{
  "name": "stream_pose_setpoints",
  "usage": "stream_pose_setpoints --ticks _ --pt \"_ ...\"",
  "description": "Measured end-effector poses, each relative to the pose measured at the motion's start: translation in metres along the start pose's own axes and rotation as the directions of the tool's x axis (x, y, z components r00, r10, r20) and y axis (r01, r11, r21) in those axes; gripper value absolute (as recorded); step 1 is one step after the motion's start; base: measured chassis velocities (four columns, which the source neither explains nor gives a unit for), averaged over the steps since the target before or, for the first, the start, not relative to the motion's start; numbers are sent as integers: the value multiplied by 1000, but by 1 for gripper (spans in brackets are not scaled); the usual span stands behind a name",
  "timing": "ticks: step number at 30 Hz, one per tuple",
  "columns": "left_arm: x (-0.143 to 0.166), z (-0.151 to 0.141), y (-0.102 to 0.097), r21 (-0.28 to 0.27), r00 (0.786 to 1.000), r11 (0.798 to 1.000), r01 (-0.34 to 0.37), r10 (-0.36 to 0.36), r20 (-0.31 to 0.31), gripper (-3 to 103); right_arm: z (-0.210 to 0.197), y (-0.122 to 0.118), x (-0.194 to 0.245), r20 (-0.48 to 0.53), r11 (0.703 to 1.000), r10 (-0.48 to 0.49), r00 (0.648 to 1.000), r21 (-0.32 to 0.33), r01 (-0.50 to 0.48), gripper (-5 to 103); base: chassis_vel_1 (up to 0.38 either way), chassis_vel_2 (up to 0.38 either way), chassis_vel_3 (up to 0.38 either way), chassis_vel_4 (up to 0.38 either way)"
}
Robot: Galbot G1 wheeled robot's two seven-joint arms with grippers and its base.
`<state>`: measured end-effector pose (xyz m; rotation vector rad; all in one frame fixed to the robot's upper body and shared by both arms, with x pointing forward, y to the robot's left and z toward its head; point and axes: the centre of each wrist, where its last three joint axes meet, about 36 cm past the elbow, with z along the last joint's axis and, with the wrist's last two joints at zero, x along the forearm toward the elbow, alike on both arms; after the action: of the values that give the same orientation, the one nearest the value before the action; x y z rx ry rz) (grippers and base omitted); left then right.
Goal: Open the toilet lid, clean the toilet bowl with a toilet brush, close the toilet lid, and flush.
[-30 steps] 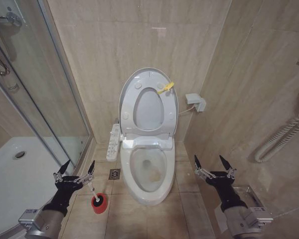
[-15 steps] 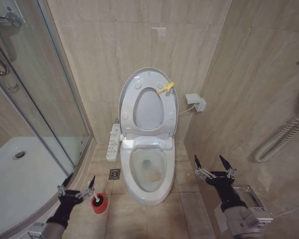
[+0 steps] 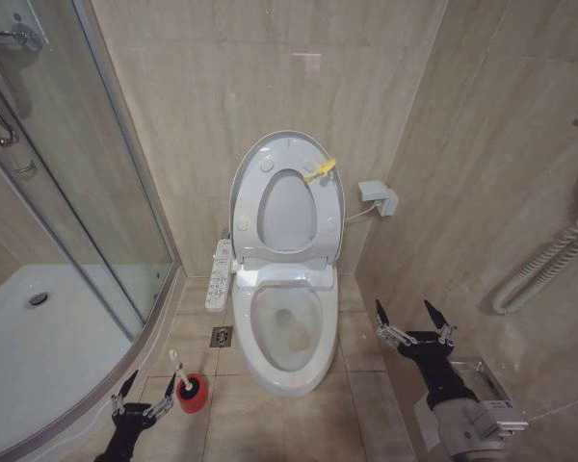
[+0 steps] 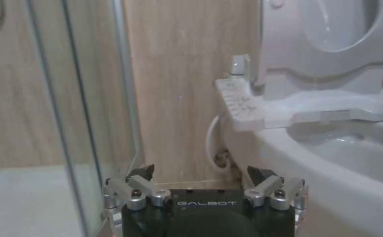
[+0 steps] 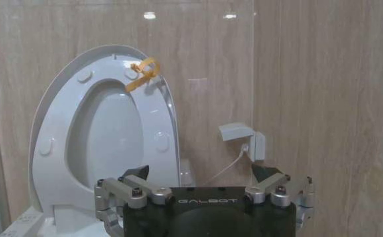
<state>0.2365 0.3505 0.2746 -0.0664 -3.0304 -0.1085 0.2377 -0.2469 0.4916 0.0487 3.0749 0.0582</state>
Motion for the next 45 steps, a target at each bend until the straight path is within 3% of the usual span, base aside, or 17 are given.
stream_pose_setpoints --ticks 8,13,18,25,35,45 --pt "-18 25 9 36 1000 999 29 -29 2 95 0 0 0 0 1000 0 1000 0 0 100 0 0 0 0" --pt "-51 37 25 60 999 998 35 -38 37 93 0 0 0 0 1000 0 1000 0 0 100 0 0 0 0" --pt "-74 56 38 83 999 996 42 -43 9 93 0 0 0 0 1000 0 1000 0 0 100 0 0 0 0" --pt "-86 83 41 99 1000 995 22 -21 -11 93 0 0 0 0 1000 0 1000 0 0 100 0 0 0 0" --pt "-103 101 47 86 999 996 -14 16 -28 89 0 0 0 0 1000 0 1000 0 0 100 0 0 0 0" --pt "-149 107 43 48 995 995 -88 89 -34 89 0 0 0 0 1000 0 1000 0 0 100 0 0 0 0"
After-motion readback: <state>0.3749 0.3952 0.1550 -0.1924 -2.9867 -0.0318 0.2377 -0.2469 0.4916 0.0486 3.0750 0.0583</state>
